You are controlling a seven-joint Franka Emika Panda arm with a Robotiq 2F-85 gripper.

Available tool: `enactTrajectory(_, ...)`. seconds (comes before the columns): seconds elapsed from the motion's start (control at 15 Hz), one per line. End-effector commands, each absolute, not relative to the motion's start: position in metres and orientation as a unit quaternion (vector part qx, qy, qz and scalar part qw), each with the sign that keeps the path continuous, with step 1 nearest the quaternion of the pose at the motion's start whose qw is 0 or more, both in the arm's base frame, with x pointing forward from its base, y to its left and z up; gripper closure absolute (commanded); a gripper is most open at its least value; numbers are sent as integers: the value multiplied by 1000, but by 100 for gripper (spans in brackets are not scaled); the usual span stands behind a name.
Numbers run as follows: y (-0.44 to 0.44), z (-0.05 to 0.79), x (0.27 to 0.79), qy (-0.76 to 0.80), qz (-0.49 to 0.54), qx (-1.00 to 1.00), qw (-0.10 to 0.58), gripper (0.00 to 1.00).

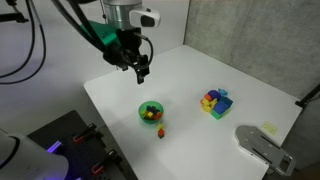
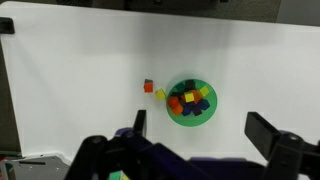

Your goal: Put the small orange block on top of the small green block on the table

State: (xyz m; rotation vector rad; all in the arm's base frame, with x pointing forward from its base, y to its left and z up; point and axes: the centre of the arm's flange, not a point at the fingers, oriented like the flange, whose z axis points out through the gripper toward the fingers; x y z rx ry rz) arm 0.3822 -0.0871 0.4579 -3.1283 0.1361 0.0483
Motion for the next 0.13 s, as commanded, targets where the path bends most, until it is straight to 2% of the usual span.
enactTrajectory(0.0, -88, 459, 381, 44, 14, -999, 5, 0)
enactTrajectory(0.07, -88, 459, 381, 45, 14, -999, 5, 0)
